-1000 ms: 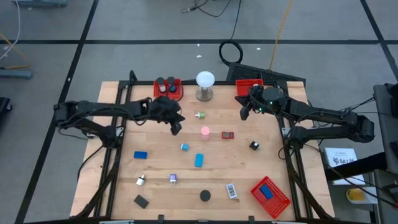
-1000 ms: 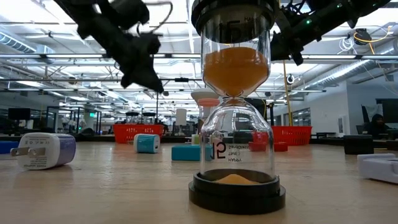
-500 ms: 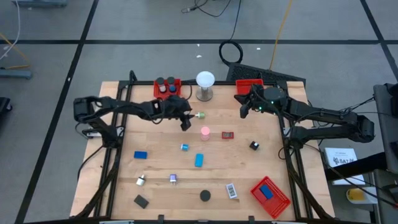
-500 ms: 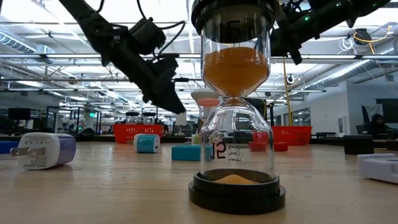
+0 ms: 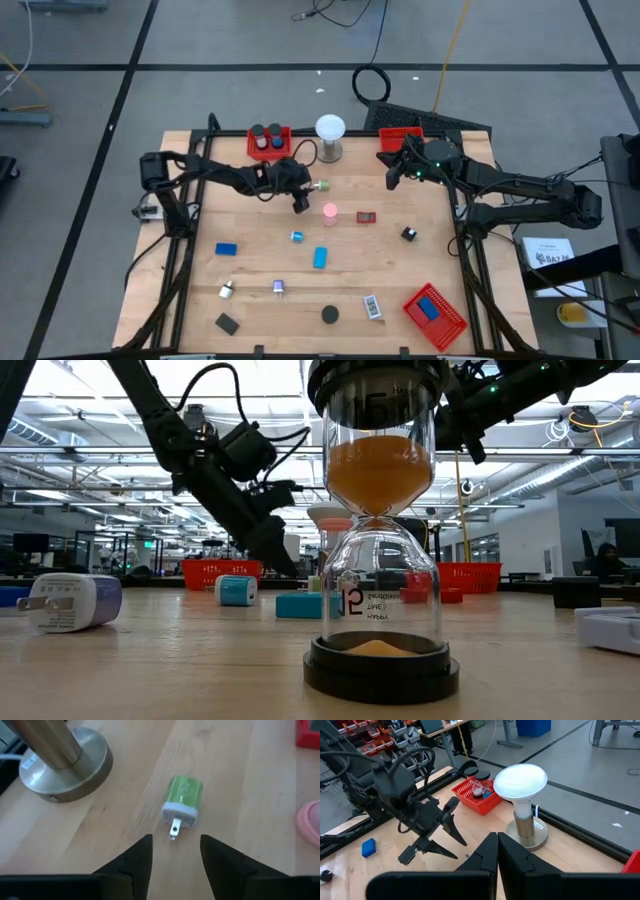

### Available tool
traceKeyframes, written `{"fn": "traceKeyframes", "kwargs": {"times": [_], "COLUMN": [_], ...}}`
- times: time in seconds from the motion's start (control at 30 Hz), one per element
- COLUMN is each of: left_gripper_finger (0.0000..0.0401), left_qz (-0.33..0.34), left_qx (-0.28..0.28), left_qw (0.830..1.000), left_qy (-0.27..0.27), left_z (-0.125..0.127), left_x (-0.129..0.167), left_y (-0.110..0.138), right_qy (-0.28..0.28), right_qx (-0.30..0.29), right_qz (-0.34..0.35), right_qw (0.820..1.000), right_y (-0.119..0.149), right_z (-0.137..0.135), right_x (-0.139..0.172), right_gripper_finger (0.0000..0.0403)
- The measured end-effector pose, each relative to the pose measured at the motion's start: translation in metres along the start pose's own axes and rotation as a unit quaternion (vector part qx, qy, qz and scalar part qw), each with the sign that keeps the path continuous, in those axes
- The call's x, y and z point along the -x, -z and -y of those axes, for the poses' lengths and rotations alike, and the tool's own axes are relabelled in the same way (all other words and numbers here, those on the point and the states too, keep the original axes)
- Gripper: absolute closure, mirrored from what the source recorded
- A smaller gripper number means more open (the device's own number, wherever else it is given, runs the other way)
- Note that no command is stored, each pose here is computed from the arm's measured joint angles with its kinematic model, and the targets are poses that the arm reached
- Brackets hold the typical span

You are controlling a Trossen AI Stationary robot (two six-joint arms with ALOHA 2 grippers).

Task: Pick & Place Office items
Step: Put the green charger adapter into the top right red bin

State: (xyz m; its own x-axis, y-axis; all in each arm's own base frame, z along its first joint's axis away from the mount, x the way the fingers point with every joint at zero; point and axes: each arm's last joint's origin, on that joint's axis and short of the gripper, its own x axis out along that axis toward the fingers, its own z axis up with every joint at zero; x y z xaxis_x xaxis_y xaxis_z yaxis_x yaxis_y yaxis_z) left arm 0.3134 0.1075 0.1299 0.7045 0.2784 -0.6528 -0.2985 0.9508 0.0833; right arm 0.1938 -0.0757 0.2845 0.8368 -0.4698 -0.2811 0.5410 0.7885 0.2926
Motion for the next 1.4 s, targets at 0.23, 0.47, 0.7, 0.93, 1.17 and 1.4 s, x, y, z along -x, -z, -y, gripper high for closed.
{"fn": "traceKeyframes", "kwargs": {"times": [0.23,0.47,0.7,0.93,1.17,1.4], "left_gripper_finger": [0.0247,0.0253,0.0270,0.0273,0.0289,0.0339], "left_qz": [0.010,0.001,0.018,0.008,0.028,0.002], "left_qx": [-0.027,-0.028,-0.035,-0.032,-0.036,-0.058], "left_qw": [1.000,1.000,0.999,0.999,0.999,0.998], "left_qy": [-0.003,0.002,-0.001,0.010,0.008,0.011], "left_z": [0.000,-0.001,-0.004,-0.004,-0.005,-0.006], "left_x": [-0.005,-0.010,-0.010,-0.023,-0.027,-0.027], "left_y": [0.001,0.005,0.002,0.008,-0.008,-0.010], "right_qy": [0.000,0.000,0.000,-0.002,-0.006,-0.007], "right_qx": [0.000,0.000,0.000,-0.001,-0.003,0.000], "right_qz": [0.000,0.001,0.003,0.008,0.020,0.022], "right_qw": [1.000,1.000,1.000,1.000,1.000,1.000], "right_y": [0.000,0.000,-0.001,-0.001,-0.004,-0.004], "right_z": [0.000,0.000,0.000,0.000,-0.001,-0.001], "right_x": [0.000,0.000,0.000,0.000,0.000,0.000], "right_gripper_finger": [0.0403,0.0403,0.0403,0.0403,0.0403,0.0403]}}
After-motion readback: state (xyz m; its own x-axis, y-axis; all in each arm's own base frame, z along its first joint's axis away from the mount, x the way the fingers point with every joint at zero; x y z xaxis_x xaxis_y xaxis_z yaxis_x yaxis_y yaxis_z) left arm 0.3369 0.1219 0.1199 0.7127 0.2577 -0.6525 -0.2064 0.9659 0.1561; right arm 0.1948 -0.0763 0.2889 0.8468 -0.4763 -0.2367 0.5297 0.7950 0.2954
